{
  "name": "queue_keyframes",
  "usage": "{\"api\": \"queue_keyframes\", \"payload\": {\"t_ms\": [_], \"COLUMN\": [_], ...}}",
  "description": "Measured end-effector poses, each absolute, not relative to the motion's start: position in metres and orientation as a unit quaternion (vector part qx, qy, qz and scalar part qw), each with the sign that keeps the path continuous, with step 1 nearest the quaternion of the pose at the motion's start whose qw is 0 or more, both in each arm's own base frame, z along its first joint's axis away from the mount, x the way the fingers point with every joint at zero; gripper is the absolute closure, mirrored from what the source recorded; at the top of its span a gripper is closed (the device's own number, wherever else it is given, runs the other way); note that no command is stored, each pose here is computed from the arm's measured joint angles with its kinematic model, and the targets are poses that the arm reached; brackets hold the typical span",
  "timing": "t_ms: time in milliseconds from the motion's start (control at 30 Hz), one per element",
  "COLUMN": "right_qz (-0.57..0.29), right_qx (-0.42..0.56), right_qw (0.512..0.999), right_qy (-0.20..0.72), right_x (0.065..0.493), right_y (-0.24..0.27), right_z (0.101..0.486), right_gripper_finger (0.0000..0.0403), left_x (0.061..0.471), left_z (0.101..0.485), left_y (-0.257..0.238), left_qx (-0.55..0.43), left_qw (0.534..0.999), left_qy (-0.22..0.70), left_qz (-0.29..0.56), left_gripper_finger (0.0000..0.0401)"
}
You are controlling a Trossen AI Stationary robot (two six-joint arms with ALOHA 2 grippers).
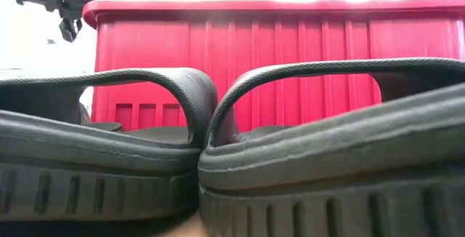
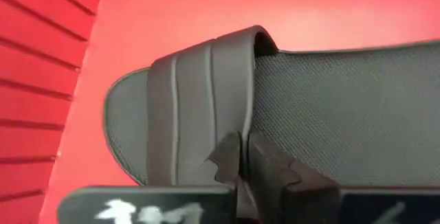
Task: Pick and place slides into bin
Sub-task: Put the black slipper into the red organizer bin
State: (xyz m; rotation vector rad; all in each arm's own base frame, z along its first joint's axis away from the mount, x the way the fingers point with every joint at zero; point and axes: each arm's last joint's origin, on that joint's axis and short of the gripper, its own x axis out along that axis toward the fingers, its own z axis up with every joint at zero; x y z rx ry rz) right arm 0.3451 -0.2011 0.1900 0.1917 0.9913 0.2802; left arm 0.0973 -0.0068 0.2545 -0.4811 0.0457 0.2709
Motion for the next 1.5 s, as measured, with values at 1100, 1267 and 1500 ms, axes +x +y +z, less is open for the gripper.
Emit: {"api": "queue_keyframes", "payload": {"t_ms": [1100, 1267, 1500], "right_qz": [0.047, 0.04, -0.021], "right_qx": [0.141, 0.116, 0.078], "right_qw": [0.848, 0.854, 0.849], "right_qy": [0.508, 0.506, 0.522], "right_x": [0.333, 0.332, 0.328], "right_y": [-0.219, -0.22, -0.222], "right_z": [0.188, 0.192, 0.203], "right_gripper_finger": [0.0376, 0.0318, 0.0237], "left_x": [0.097, 0.097, 0.097], "left_z": [0.254, 0.254, 0.254], "left_y": [-0.007, -0.007, -0.007], "left_qx": [-0.227, -0.228, -0.229], "left_qw": [0.964, 0.964, 0.964], "left_qy": [0.026, 0.026, 0.025], "left_qz": [0.134, 0.134, 0.134], "left_gripper_finger": [0.0375, 0.0375, 0.0375]}}
